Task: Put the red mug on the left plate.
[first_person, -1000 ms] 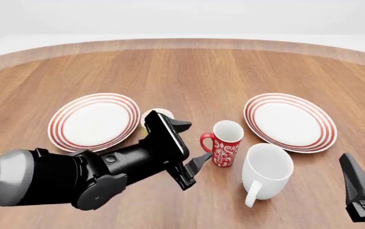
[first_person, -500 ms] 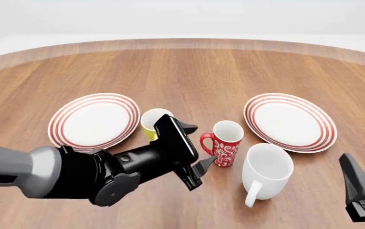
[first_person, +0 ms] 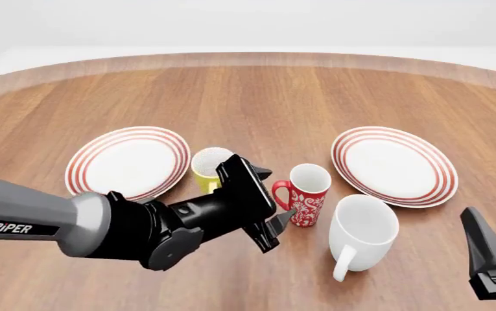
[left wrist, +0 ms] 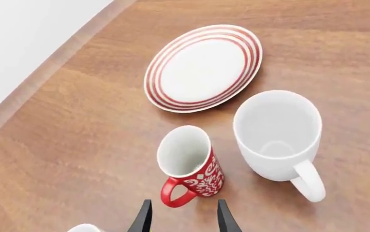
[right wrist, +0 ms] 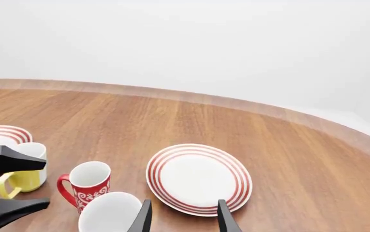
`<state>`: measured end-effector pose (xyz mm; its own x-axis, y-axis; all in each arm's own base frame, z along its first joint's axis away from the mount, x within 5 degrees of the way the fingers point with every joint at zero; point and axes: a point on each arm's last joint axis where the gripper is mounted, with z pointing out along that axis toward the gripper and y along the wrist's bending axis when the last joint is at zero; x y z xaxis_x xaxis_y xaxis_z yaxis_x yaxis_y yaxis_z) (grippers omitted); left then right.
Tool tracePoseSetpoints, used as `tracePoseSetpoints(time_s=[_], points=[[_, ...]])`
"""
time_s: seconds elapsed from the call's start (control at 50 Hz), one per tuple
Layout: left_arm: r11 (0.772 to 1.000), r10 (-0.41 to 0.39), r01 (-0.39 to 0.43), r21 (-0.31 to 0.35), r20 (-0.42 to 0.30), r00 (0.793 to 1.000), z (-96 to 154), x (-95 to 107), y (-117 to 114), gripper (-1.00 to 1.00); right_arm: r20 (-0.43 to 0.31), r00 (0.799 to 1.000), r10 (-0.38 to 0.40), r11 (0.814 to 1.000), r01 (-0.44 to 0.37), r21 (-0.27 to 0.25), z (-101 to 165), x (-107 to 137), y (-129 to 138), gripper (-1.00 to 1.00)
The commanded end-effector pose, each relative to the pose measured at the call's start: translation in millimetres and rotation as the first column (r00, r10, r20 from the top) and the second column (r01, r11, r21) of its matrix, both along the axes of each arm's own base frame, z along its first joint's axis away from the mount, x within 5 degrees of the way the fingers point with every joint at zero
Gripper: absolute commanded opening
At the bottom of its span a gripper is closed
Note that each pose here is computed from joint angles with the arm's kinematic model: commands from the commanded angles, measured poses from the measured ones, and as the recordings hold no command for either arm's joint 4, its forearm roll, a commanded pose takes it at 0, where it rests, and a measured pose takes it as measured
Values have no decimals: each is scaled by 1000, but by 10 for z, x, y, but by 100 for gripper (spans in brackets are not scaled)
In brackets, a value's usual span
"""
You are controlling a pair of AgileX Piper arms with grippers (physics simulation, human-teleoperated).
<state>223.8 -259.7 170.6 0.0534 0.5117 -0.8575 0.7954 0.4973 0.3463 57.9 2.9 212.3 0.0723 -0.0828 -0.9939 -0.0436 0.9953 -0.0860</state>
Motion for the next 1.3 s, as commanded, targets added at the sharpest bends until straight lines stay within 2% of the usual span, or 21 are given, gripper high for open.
tracePoseSetpoints(time_s=[0.02, 1.3], points=[[1000, 0, 0, 7, -3, 1000, -34, 46, -47, 100, -1, 1000, -1, 1000, 1, 1, 4, 8, 0, 100], [998, 40, -38, 53, -33, 999, -286, 314, -117, 100, 5, 1000, -5, 1000, 5, 0, -2, -15, -4, 100]])
